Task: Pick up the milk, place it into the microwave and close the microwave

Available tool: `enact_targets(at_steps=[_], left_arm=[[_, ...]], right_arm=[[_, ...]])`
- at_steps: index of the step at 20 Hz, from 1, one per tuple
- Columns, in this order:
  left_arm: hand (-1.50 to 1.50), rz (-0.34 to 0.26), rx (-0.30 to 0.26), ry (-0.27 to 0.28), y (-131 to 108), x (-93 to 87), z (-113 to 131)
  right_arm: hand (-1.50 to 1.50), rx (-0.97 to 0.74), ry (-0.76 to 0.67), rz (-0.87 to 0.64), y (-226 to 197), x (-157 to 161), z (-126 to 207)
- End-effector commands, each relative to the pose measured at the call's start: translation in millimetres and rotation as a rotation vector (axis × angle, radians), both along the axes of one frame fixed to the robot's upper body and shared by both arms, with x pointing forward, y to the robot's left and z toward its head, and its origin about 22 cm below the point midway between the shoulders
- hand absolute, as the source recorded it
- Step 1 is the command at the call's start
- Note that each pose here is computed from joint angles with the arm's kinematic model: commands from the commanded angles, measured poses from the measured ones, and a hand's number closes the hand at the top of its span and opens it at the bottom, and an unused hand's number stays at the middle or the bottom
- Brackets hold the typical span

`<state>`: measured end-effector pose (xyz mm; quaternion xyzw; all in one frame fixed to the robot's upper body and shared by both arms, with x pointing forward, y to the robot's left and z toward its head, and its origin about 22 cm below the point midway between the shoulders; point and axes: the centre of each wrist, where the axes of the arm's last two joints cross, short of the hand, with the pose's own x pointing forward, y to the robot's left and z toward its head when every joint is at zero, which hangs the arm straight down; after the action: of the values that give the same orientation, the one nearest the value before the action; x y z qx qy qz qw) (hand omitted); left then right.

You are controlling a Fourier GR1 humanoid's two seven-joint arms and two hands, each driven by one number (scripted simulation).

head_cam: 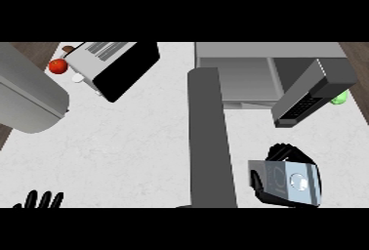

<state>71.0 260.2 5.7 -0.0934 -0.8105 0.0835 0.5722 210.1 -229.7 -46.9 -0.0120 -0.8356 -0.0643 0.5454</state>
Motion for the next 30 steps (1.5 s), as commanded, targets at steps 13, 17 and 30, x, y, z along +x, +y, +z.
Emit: enact_targets(at_steps=[13, 17, 30], left_arm=[[-1.5, 0.019, 0.013, 0.008, 5, 12.3, -2], [-1.5, -0.012, 0.003, 0.014, 3, 1.4, -1], [-1.5, -0.006, 0.034, 0.023, 28, -6.2, -13]], right_arm=[[1.5, -0.139, 0.059, -0.043, 55, 91, 12], [1.5, -0.228, 0.113, -0.116, 68, 114, 10], [1.5, -0.289, 0.196, -0.207, 34, 161, -15]])
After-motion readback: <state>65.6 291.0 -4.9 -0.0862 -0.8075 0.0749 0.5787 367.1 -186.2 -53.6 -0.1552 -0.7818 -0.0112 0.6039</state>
